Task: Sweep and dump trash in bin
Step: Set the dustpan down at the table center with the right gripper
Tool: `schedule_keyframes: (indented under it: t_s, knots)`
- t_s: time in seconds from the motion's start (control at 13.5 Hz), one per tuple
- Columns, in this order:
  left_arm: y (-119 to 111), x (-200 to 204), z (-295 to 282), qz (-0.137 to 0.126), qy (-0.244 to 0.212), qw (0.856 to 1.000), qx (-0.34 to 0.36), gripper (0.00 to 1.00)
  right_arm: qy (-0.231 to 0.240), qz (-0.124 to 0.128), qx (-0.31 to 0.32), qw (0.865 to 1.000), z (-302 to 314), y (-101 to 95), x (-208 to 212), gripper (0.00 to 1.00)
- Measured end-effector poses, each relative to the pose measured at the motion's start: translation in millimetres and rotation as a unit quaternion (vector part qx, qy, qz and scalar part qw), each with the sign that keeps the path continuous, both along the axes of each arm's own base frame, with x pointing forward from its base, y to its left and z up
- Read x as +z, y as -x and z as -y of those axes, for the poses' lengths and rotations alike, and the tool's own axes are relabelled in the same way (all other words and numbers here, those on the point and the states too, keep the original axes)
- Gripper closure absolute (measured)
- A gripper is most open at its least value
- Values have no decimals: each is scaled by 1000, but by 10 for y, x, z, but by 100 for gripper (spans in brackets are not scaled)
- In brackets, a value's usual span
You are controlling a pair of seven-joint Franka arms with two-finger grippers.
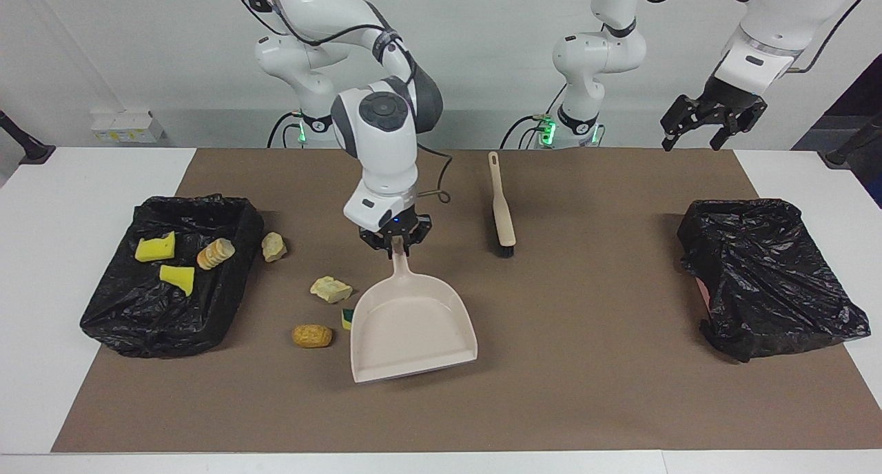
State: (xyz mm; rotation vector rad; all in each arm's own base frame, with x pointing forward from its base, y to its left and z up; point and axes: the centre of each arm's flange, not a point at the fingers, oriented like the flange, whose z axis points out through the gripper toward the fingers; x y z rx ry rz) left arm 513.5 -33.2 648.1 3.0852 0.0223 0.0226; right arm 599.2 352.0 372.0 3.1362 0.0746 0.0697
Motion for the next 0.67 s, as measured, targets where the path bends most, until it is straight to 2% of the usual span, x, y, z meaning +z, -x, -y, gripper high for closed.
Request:
schedule_keyframes:
  t_s: [0.15, 0.37, 0.52, 0.67]
  knots:
    - [0, 0, 0, 0, 0, 1000, 0, 0, -9, 9, -11, 1000, -225, -86, -249, 69]
    - [0, 0, 0, 0, 0, 1000, 0, 0, -20, 23, -9, 1000, -357, -152, -299, 69]
    - [0, 0, -1, 0, 0, 1000, 0, 0, -22, 27, -9, 999, -362, -170, -258, 53]
    - [0, 0, -1, 0, 0, 1000, 0, 0, -27, 35, -10, 999, -373, -193, -165, 28]
